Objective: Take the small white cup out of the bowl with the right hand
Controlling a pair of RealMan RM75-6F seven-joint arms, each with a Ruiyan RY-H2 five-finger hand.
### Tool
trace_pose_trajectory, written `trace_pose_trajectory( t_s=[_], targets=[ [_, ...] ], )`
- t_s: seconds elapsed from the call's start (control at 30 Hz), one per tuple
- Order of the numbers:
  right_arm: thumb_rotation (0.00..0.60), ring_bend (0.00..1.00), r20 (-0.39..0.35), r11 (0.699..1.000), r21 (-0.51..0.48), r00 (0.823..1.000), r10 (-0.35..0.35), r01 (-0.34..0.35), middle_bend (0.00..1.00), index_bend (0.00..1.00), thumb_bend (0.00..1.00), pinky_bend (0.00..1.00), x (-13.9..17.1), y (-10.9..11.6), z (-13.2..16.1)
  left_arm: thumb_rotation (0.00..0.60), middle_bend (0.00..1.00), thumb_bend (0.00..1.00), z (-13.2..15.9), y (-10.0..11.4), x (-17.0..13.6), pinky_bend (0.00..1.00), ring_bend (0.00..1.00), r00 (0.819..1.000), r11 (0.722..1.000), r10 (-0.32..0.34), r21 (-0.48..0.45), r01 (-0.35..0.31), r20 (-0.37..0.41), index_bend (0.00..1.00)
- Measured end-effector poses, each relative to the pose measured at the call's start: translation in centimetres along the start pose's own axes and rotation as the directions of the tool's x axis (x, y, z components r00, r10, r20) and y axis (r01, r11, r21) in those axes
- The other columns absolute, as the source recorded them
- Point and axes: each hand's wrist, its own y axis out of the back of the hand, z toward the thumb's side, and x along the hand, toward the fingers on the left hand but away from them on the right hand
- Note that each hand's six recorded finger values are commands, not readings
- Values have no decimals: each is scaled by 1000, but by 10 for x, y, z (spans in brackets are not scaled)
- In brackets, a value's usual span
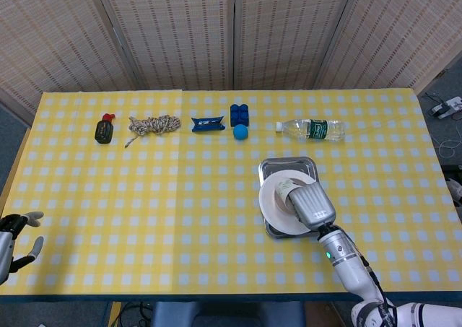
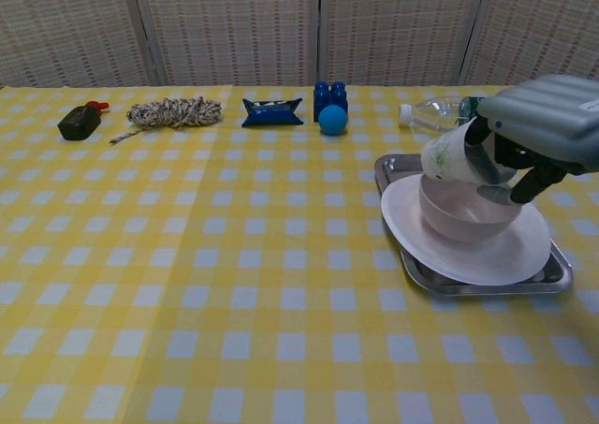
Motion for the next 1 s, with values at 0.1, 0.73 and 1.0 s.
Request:
trace_pose_trajectory(
  t_s=[0.1,0.73,1.0],
  targets=[
    [600,1000,-55,1000,-17,998,-23,23,1000,677,320,1000,2,15,19,600,445,397,-2,2,0,507,323,1000,1000,5,-4,-5,-8,382],
    [600,1000,-303,975,-143,946,118,-168,1000,671,305,1000,-25,8,97,600,445,397,-22,16,-1,507,323,997,999,36,-33,-39,-74,383],
    [600,1000,-297,971,-139,944,146,-194,1000,491,258,1000,-35,6,100,600,445,397,-23,18,-2,507,323,996,999,38,-34,-41,-77,383]
  ],
)
